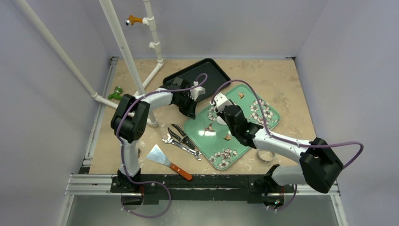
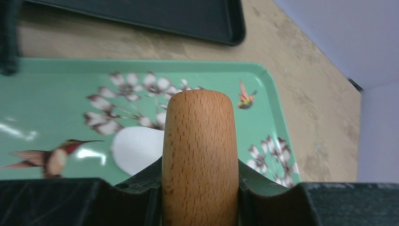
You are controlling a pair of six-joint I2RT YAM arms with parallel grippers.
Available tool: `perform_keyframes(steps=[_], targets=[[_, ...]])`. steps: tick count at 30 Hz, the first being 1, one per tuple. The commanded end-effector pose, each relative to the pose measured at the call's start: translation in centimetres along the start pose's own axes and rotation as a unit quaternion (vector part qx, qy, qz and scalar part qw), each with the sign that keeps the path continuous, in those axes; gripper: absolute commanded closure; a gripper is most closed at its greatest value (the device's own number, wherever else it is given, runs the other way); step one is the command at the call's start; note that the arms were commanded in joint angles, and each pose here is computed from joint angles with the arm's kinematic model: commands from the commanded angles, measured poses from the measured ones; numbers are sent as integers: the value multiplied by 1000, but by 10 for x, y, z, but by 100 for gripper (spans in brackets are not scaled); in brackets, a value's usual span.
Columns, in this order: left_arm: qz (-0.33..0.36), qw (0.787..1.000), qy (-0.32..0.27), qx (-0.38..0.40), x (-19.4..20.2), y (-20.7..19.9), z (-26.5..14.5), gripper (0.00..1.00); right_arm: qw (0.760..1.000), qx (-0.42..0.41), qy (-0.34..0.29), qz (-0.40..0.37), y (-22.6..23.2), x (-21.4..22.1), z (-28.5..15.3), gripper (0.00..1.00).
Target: Roll out the dumpling wrappers from the dough
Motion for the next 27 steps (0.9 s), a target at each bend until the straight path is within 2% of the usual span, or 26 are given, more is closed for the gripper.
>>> perform_keyframes(steps=[1, 5, 11, 22, 27], targets=[[4, 1000, -8, -7, -4, 8, -4, 100, 991, -54, -100, 65, 10, -41, -7, 100], [3, 1000, -9, -7, -4, 8, -4, 100, 989, -65, -111, 78, 22, -33, 0, 100], [4, 1000, -8, -7, -4, 8, -4, 100, 998, -55, -34, 20, 31, 11, 19, 100], [4, 1000, -8, -7, -4, 8, -4, 100, 997, -45, 43, 37, 34, 59, 25, 100], [4, 1000, -9, -8, -4, 8, -4, 100, 995, -11, 96, 34, 29, 71, 31, 100]])
Point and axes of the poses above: each gripper's point midway between its finger pads, its own z axis out along the fingers, its own y axis along the line the jaws close on, x = y × z, the point moved 9 cm from there along -z, back along the fingers, and after that the axes turned 10 degrees about -z, right-handed, at the moved point
